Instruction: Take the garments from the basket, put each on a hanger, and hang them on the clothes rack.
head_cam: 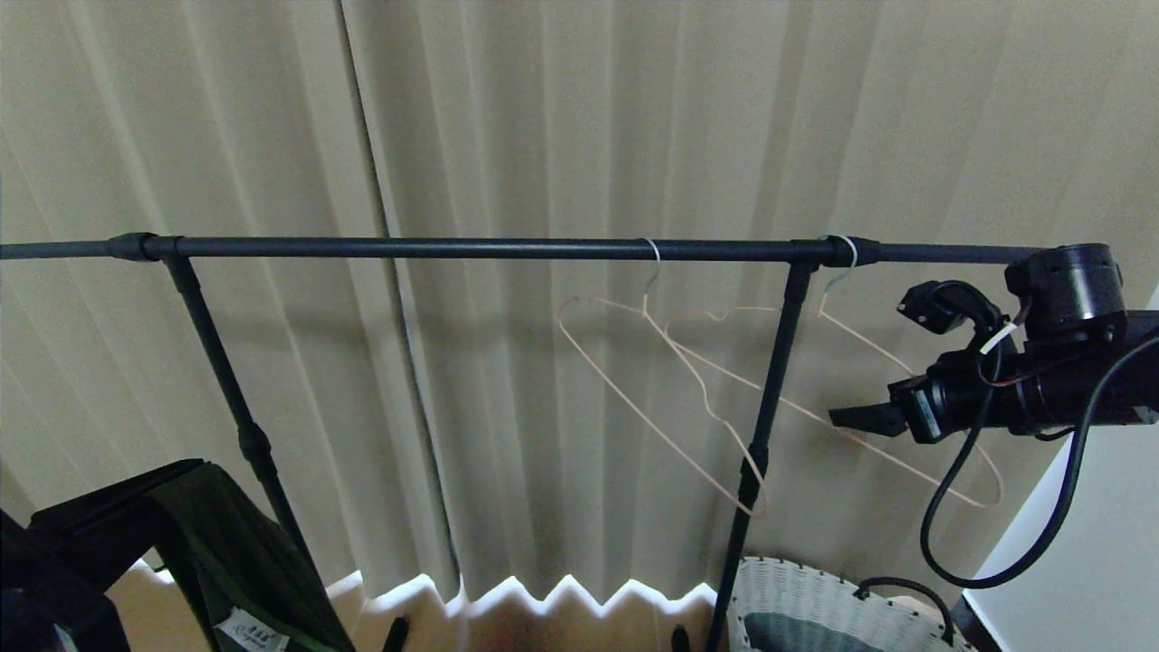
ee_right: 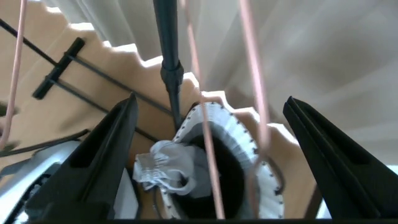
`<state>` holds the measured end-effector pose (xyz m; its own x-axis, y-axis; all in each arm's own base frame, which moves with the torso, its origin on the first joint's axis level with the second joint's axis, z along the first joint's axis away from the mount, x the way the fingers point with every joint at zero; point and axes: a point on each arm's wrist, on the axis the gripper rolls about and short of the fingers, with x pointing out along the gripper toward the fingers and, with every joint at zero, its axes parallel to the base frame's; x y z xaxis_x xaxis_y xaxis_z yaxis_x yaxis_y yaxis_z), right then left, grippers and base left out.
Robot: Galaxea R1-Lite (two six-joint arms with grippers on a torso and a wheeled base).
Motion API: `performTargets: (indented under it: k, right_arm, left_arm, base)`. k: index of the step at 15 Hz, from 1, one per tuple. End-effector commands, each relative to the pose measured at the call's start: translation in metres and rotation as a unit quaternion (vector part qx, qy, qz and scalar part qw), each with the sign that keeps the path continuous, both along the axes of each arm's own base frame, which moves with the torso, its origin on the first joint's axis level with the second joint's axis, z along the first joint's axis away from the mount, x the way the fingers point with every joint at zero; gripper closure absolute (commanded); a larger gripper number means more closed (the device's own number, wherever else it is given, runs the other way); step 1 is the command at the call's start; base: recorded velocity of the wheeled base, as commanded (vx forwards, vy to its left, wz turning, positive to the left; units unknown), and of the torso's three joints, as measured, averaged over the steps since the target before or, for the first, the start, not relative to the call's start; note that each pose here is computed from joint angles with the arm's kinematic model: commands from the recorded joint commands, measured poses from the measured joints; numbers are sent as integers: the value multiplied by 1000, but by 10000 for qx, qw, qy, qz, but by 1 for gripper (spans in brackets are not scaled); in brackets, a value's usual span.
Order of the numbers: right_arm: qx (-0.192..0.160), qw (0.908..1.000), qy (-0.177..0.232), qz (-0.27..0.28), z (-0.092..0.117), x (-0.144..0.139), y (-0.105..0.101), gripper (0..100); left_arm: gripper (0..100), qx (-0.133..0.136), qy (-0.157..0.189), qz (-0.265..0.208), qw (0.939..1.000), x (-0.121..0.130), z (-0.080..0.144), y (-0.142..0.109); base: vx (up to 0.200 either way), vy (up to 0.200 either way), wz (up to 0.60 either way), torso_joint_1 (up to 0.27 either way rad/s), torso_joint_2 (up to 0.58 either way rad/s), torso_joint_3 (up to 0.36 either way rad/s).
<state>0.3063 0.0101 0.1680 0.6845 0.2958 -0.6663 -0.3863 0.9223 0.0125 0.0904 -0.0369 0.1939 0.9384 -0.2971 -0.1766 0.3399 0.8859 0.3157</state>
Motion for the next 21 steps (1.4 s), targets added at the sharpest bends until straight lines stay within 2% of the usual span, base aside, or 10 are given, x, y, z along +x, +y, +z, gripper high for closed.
performTargets:
  k: [1, 5, 6, 17, 18, 19, 21]
  right_arm:
    - [68, 9999, 62, -41, -2, 1, 1, 0]
    - [89, 9999, 42, -87, 0, -2, 0, 0]
    - [90, 9999, 19, -87, 2, -3, 0, 100]
    - [84, 9997, -209, -114, 14, -17, -1, 100]
    - [98, 9994, -319, -115, 21, -23, 0, 100]
    - [169, 9986, -484, -164, 31, -32, 0, 100]
    - [184, 9979, -601, -171, 37, -44, 0, 100]
  left_arm:
    - [100, -3, -10, 0, 10000, 0, 1, 0]
    - [100, 7, -5, -2, 10000, 0, 1, 0]
    - [100, -2, -26, -2, 10000, 0, 2, 0]
    - [100, -1, -51, 20, 10000, 0, 3, 0]
    - [100, -4, -58, 27, 10000, 0, 3, 0]
    - [100, 101, -99, 23, 9999, 0, 4, 1]
    - [100, 202, -209, 32, 9996, 1, 7, 1]
  base:
    - [0, 0, 0, 0, 0, 0]
    - [0, 0, 0, 0, 0, 0]
    - [0, 0, 0, 0, 0, 0]
    - [0, 0, 0, 0, 0, 0]
    - [0, 0, 0, 0, 0, 0]
    - [0, 0, 0, 0, 0, 0]
    - [0, 0, 0, 0, 0, 0]
